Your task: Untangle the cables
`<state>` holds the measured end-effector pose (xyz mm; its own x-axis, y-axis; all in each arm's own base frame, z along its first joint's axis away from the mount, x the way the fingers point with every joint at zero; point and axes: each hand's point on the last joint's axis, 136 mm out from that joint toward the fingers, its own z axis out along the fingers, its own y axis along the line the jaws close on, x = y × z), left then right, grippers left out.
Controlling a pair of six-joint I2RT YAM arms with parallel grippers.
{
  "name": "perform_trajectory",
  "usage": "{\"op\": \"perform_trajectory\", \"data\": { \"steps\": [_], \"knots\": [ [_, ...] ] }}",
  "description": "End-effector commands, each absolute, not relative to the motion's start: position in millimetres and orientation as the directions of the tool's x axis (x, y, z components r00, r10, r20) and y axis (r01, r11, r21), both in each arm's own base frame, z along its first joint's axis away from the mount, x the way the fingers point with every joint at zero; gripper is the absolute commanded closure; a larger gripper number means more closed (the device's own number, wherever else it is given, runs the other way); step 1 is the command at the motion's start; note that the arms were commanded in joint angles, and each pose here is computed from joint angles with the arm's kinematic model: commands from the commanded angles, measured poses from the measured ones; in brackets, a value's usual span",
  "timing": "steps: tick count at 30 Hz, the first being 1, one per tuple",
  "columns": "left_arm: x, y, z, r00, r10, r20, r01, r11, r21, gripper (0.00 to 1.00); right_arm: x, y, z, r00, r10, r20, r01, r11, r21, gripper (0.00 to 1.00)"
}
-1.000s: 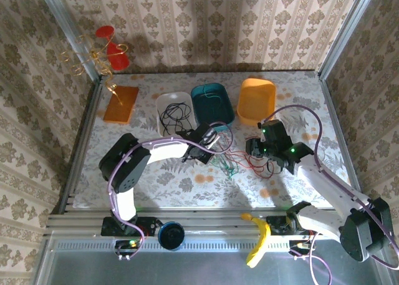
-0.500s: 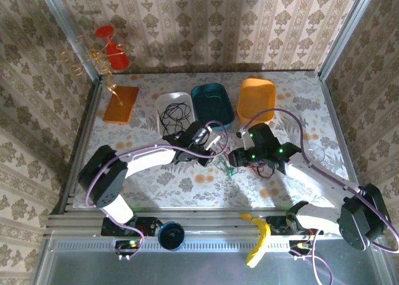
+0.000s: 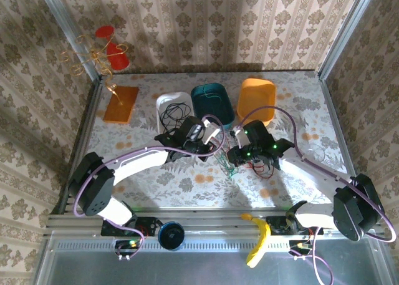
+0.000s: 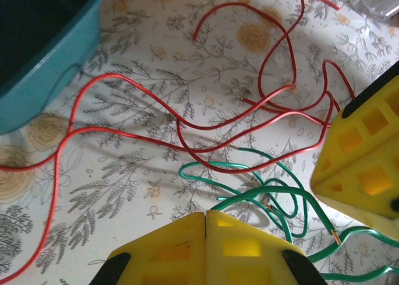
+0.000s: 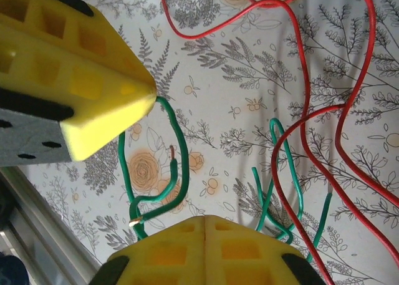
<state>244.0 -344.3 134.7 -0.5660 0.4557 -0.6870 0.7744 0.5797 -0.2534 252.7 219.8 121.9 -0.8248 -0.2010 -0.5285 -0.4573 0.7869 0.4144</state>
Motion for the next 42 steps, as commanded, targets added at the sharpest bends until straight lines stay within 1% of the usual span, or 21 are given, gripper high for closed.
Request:
{"op": "perform_trajectory", "data": {
  "steps": [1, 2, 3, 5, 12, 16, 25, 32, 42],
  "knots": [
    [254, -344, 159, -0.520, 0.422, -0.743, 0.785, 0.580, -0.219, 1.00, 249, 227, 140, -0.795, -0.207, -0.570, -0.506, 0.745, 0.436, 0.72],
    [254, -344, 159, -0.518, 0.424, -0.743, 0.786, 0.580, -0.216, 1.00, 247, 230, 143, -0.790, -0.210, -0.576, -0.518, 0.730, 0.445, 0.66],
    [254, -344, 158, -0.516, 0.429, -0.741, 0.787, 0.579, -0.214, 1.00, 245, 232, 147, -0.783, -0.212, -0.585, -0.533, 0.715, 0.453, 0.62],
    [254, -344, 156, -0.516, 0.433, -0.739, 0.788, 0.579, -0.211, 1.00, 241, 234, 152, -0.772, -0.214, -0.598, -0.552, 0.694, 0.463, 0.61],
    [256, -343, 155, -0.509, 0.435, -0.743, 0.787, 0.585, -0.196, 1.00, 231, 241, 153, -0.776, -0.257, -0.577, -0.580, 0.650, 0.490, 0.62],
    [257, -342, 156, -0.504, 0.437, -0.745, 0.788, 0.586, -0.189, 1.00, 230, 244, 151, -0.777, -0.271, -0.569, -0.585, 0.643, 0.493, 0.62],
    [257, -342, 153, -0.505, 0.453, -0.734, 0.792, 0.581, -0.187, 1.00, 234, 245, 153, -0.770, -0.260, -0.582, -0.586, 0.650, 0.484, 0.63],
    [254, -343, 149, -0.512, 0.456, -0.728, 0.792, 0.579, -0.195, 1.00, 244, 238, 169, -0.725, -0.208, -0.657, -0.591, 0.677, 0.438, 0.62],
    [252, -343, 146, -0.515, 0.462, -0.722, 0.793, 0.576, -0.198, 1.00, 245, 230, 165, -0.722, -0.213, -0.658, -0.579, 0.708, 0.405, 0.61]
  ]
}}
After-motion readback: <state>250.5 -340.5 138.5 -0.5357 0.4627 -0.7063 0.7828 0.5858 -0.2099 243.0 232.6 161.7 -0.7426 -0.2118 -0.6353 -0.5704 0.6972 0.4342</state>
